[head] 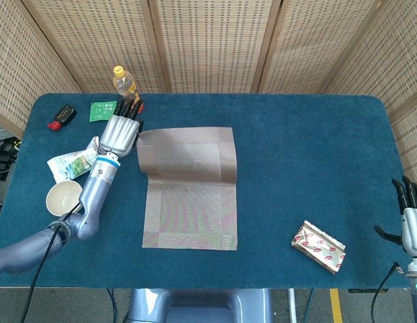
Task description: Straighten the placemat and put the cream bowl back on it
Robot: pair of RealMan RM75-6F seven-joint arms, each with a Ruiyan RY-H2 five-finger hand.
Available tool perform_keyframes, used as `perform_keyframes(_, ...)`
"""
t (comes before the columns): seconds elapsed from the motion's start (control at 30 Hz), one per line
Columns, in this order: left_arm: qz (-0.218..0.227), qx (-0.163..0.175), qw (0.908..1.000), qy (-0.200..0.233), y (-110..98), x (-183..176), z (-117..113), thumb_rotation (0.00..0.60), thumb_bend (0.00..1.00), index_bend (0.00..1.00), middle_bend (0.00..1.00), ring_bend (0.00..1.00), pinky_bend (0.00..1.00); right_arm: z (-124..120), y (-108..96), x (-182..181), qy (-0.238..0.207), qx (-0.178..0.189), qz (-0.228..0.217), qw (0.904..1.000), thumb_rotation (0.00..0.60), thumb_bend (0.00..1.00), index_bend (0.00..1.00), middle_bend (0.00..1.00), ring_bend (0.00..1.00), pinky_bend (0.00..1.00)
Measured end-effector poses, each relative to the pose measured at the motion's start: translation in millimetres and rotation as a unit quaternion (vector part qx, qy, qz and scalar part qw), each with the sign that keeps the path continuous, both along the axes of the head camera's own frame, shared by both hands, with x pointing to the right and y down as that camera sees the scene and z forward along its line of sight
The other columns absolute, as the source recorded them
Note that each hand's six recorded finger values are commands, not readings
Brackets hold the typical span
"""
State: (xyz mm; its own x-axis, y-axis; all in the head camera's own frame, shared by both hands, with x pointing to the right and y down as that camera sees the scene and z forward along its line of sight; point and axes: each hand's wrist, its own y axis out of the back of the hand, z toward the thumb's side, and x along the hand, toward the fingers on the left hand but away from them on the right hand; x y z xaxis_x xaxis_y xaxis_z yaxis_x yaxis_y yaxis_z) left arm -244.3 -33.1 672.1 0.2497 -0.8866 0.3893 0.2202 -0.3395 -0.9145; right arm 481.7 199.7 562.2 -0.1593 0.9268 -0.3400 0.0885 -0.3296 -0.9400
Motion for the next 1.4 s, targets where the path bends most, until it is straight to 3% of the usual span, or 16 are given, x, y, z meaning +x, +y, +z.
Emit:
perform_keyframes(0.03, -0.005, 0.000, 1.0000, -0.004, -4.8, -2.6, 2.5, 0.600, 0.38, 0.18, 0.00, 0.00, 0.00, 0.8, 0.1, 0.1, 0.001, -0.001, 0.001, 1.0000, 0.600, 0.09, 0.01, 0.00, 0.00, 0.00)
perform_keyframes(0.1, -0.012, 0.000, 0.9998, -0.013, -11.1, -7.4, 6.8, 0.600, 0.28, 0.02, 0.00, 0.00, 0.00, 2.7, -0.1, 0.2, 0.004, -0.003, 0.001, 1.0000, 0.600, 0.09, 0.01, 0.00, 0.00, 0.00)
perform_keyframes(0.13, -0.017, 0.000, 0.9997, -0.020, -14.7, -11.5, 9.9, 0.600, 0.23, 0.00, 0.00, 0.00, 0.00, 3.5, -0.1, 0.2, 0.005, -0.004, 0.001, 1.0000, 0.600, 0.09, 0.01, 0.00, 0.00, 0.00)
perform_keyframes(0.37, -0.044, -0.004, 0.9985, -0.032, -23.1, -33.6, 22.2, 0.600, 0.19, 0.00, 0.00, 0.00, 0.00, 9.1, 1.0, -1.3, 0.010, -0.014, -0.001, 0.9998, 0.600, 0.09, 0.01, 0.00, 0.00, 0.00)
perform_keyframes(0.7, -0.040, 0.002, 0.9992, -0.004, 0.3, -59.0, 9.4, 0.600, 0.18, 0.00, 0.00, 0.00, 0.00, 10.5, 4.0, -10.7, 0.003, -0.020, -0.016, 0.9997, 0.600, 0.09, 0.01, 0.00, 0.00, 0.00)
perform_keyframes(0.9, -0.033, 0.009, 0.9988, 0.034, 42.6, -75.3, -11.2, 0.600, 0.13, 0.00, 0.00, 0.00, 0.00, 15.4, 7.9, -17.2, -0.001, -0.031, -0.029, 0.9991, 0.600, 0.09, 0.01, 0.00, 0.00, 0.00)
perform_keyframes(1.07, -0.059, 0.000, 0.9958, 0.070, 96.8, -100.8, -30.2, 0.600, 0.07, 0.00, 0.00, 0.00, 0.00, 18.6, 13.2, -25.8, -0.003, -0.039, -0.044, 0.9983, 0.600, 0.08, 0.01, 0.00, 0.00, 0.00)
perform_keyframes(1.4, -0.098, -0.020, 0.9936, 0.052, 203.5, -157.0, -54.8, 0.600, 0.07, 0.00, 0.00, 0.00, 0.00, 21.1, 21.1, -40.1, -0.013, -0.049, -0.068, 0.9964, 0.600, 0.08, 0.01, 0.00, 0.00, 0.00)
